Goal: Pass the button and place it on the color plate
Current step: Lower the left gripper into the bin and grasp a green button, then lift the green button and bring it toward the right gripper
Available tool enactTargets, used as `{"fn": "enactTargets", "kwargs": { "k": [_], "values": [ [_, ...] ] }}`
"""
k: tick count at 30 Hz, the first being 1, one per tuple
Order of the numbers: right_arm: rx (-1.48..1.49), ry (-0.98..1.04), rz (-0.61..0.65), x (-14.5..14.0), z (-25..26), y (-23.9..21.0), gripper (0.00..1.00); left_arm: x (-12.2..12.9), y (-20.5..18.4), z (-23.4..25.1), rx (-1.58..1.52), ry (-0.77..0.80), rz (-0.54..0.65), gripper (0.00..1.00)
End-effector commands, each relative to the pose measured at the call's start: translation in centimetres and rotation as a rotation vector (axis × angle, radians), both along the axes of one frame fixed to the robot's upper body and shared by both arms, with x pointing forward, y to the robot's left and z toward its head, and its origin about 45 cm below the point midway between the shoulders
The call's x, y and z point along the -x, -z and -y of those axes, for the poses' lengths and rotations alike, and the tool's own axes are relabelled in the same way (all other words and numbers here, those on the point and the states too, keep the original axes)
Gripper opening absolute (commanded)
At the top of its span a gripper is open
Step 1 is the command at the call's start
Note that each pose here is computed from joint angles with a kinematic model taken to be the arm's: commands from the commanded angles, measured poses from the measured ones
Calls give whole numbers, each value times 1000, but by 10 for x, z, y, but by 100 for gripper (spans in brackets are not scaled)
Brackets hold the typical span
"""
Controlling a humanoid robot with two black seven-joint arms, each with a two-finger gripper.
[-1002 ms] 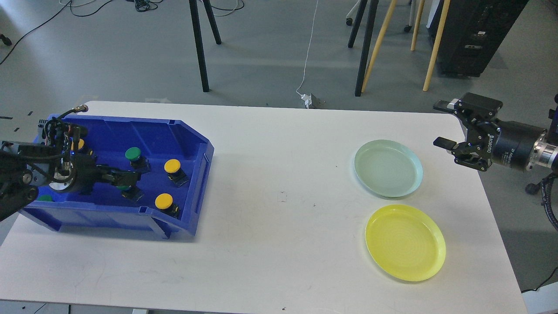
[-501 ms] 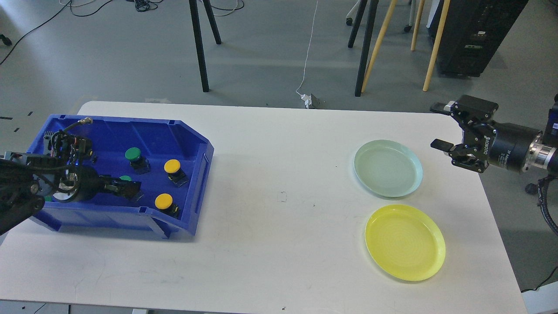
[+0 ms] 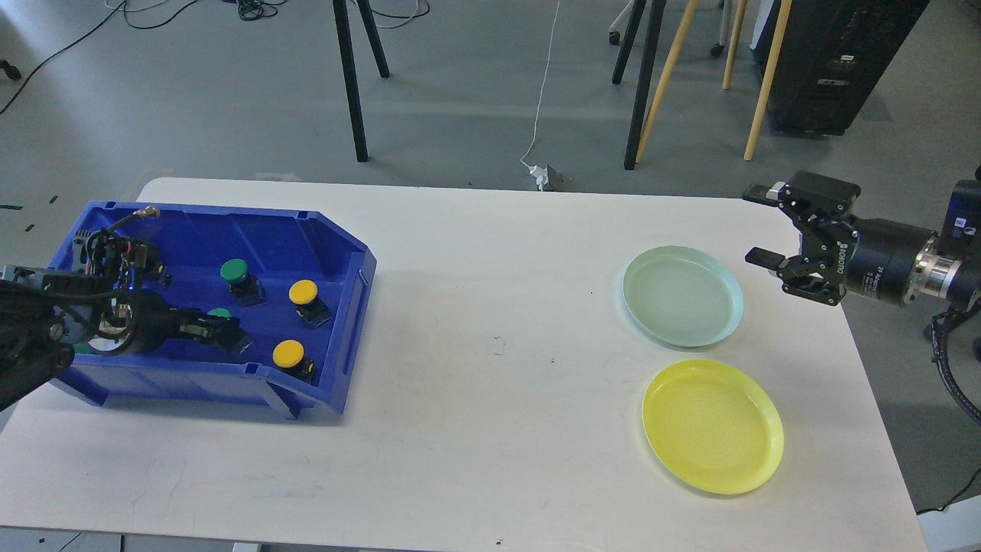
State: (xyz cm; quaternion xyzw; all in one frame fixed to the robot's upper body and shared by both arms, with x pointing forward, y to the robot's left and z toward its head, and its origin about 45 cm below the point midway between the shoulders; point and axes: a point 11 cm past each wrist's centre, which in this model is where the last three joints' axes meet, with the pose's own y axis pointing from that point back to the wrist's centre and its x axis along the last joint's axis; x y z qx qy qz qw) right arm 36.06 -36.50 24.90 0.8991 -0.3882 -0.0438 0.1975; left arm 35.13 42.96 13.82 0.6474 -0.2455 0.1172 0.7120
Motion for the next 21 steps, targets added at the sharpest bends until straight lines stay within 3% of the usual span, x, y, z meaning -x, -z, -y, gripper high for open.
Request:
{"fn": "enactTargets", "kwargs": {
  "k": [1, 10, 15, 21],
  "values": [
    [5, 0, 2, 0, 0, 0, 96, 1, 1, -1, -18, 9, -4, 27],
    [8, 5, 3, -3, 0, 3, 96, -3, -14, 0, -6, 17, 8, 24],
    [-2, 2, 1, -12, -10, 11, 96, -16, -79, -5, -1, 41, 61, 24],
    [-28, -19, 9, -20, -28, 14, 96, -16, -151, 3, 98, 64, 208, 24]
  ]
}}
